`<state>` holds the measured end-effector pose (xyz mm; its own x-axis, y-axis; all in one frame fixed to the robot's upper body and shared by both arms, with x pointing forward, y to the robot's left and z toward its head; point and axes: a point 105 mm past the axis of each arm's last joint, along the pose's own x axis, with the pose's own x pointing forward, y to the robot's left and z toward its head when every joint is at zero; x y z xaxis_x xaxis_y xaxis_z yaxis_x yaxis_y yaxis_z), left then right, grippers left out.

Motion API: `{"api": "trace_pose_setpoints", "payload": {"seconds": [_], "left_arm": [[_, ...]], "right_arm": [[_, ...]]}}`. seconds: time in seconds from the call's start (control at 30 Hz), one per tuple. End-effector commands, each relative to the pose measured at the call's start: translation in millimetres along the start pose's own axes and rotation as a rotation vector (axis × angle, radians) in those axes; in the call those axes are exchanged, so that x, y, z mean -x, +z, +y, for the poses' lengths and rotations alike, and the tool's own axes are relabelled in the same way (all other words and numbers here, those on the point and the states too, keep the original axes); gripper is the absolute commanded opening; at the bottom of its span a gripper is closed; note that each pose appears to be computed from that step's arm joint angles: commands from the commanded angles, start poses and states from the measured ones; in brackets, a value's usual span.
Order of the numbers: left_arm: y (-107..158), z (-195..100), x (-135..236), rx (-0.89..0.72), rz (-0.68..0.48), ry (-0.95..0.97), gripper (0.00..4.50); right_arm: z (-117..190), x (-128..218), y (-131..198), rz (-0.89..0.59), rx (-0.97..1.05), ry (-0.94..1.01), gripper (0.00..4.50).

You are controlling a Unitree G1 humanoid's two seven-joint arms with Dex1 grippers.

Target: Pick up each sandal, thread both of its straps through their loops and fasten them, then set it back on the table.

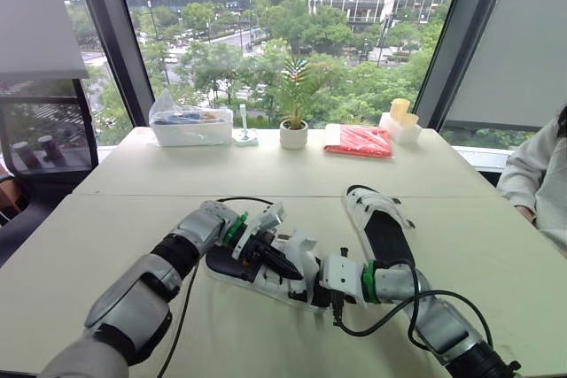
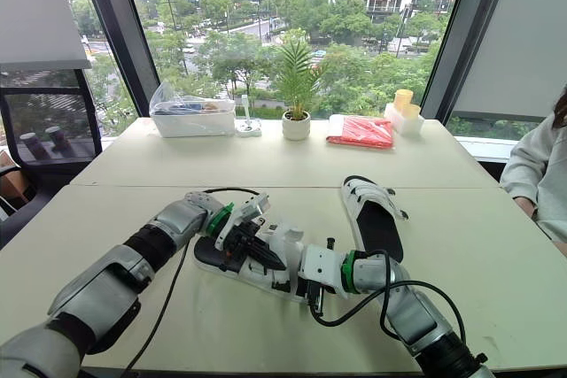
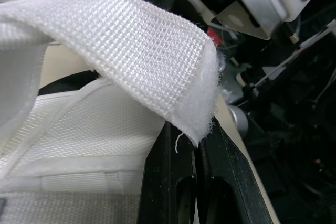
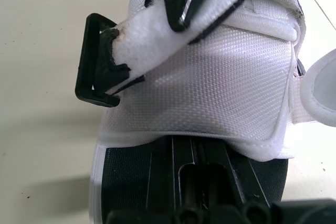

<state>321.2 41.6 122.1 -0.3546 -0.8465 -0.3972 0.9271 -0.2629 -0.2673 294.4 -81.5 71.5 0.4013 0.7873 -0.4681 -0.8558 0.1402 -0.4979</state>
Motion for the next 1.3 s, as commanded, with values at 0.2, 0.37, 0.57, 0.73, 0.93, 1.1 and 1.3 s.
{"api": "trace_pose_setpoints", "payload": {"seconds": [0.2, 0.37, 0.57, 0.73, 0.93, 1.1, 1.3], "left_arm": [[1, 1, -7, -0.096, 0.104, -0.031, 0.04], [10, -1, -4, -0.129, 0.137, -0.046, 0.04], [18, 0, -5, -0.178, 0.197, -0.064, 0.04], [24, 2, -3, -0.22, 0.245, -0.068, 0.04], [23, 4, 1, -0.236, 0.291, -0.061, 0.04], [19, 1, 0, -0.243, 0.312, -0.085, 0.04], [22, -8, -6, -0.271, 0.285, -0.138, 0.04]], "right_arm": [[65, -13, -43, 0.154, -0.13, 0.226, 0.0], [65, -12, -44, 0.156, -0.128, 0.228, 0.0], [64, -14, -42, 0.151, -0.126, 0.228, 0.0], [65, -14, -42, 0.152, -0.129, 0.225, 0.0], [66, -14, -42, 0.154, -0.135, 0.221, 0.0], [67, -14, -42, 0.152, -0.135, 0.219, 0.0], [69, -14, -41, 0.15, -0.137, 0.22, 0.0]]}}
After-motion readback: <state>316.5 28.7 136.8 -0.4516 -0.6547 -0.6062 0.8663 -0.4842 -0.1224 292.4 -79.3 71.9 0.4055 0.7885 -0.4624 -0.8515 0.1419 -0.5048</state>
